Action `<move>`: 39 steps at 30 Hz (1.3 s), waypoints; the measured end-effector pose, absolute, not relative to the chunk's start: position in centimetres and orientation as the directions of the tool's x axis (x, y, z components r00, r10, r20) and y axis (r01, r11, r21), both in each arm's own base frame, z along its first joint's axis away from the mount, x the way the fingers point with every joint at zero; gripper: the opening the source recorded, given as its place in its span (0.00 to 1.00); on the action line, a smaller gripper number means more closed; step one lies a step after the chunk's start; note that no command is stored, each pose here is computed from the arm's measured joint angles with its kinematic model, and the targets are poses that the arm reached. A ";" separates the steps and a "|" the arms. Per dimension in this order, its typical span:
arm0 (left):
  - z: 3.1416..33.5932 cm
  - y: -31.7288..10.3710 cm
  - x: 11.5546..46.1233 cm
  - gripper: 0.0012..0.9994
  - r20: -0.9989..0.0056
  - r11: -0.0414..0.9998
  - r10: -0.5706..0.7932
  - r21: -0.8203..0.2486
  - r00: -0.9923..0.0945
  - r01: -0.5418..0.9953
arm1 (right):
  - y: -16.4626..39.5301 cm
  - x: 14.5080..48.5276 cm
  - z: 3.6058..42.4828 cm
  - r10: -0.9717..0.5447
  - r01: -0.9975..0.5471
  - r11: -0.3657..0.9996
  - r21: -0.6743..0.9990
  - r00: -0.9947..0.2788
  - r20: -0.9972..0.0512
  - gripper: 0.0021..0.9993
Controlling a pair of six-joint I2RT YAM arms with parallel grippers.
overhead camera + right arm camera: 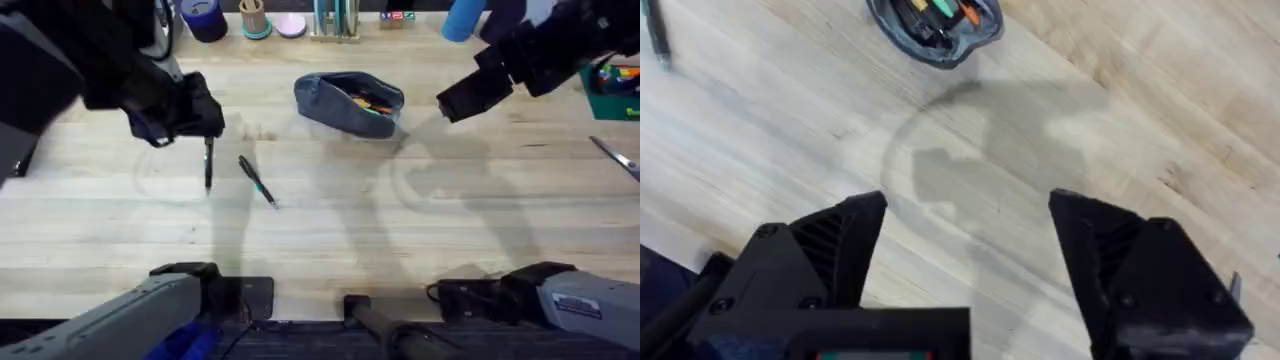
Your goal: Unzip the bag, pick up the pens from the table one at a time and place them inside, then zip the bag closed.
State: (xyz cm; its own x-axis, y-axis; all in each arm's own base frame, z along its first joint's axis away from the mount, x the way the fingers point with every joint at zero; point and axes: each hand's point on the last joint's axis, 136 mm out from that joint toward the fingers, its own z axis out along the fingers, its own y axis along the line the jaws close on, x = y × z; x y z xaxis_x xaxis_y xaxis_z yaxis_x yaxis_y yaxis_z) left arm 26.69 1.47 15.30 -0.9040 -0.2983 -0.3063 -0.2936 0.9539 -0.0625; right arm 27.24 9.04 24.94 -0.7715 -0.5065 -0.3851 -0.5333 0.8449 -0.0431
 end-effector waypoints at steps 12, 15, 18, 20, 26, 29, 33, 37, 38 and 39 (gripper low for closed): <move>23.6 0.9 29.0 0.04 -0.468 0.998 -0.061 -0.025 -0.882 -0.055 | 9.0 27.2 24.9 -0.507 -0.533 0.845 -0.043 -0.771 -0.385 1.00; 24.9 0.4 29.3 0.04 -0.496 1.000 0.011 -0.017 -0.868 0.022 | 9.0 27.2 24.9 -0.507 -0.533 0.845 -0.043 -0.771 -0.385 1.00; 25.9 -0.1 29.5 0.04 -0.519 0.995 0.082 -0.004 -0.851 0.099 | 9.0 27.2 24.9 -0.507 -0.534 0.845 -0.043 -0.771 -0.385 1.00; 26.3 -0.4 29.6 0.04 -0.529 0.991 0.117 0.005 -0.841 0.135 | 9.0 27.2 24.9 -0.507 -0.533 0.845 -0.042 -0.772 -0.383 1.00; 27.1 -2.3 30.0 0.04 -0.553 0.964 0.244 0.047 -0.797 0.262 | 8.9 26.6 24.7 -0.509 -0.534 0.845 -0.035 -0.782 -0.360 1.00; 27.2 -3.5 30.2 0.04 -0.561 0.946 0.293 0.055 -0.774 0.318 | 8.8 26.6 24.7 -0.510 -0.534 0.845 -0.035 -0.782 -0.359 1.00; 27.3 -5.0 30.6 0.04 -0.573 0.921 0.351 0.068 -0.741 0.384 | 8.8 26.6 24.7 -0.510 -0.534 0.845 -0.035 -0.782 -0.359 1.00; 27.1 -6.8 31.5 0.04 -0.578 0.886 0.414 0.077 -0.703 0.458 | 8.8 26.6 24.7 -0.510 -0.534 0.845 -0.035 -0.782 -0.358 1.00; 27.2 -7.4 31.9 0.04 -0.583 0.876 0.428 0.080 -0.690 0.476 | 8.8 26.6 24.7 -0.510 -0.534 0.845 -0.035 -0.782 -0.359 1.00; 27.2 -7.8 32.2 0.04 -0.587 0.868 0.440 0.083 -0.680 0.489 | 8.8 26.6 24.7 -0.510 -0.534 0.845 -0.035 -0.782 -0.358 1.00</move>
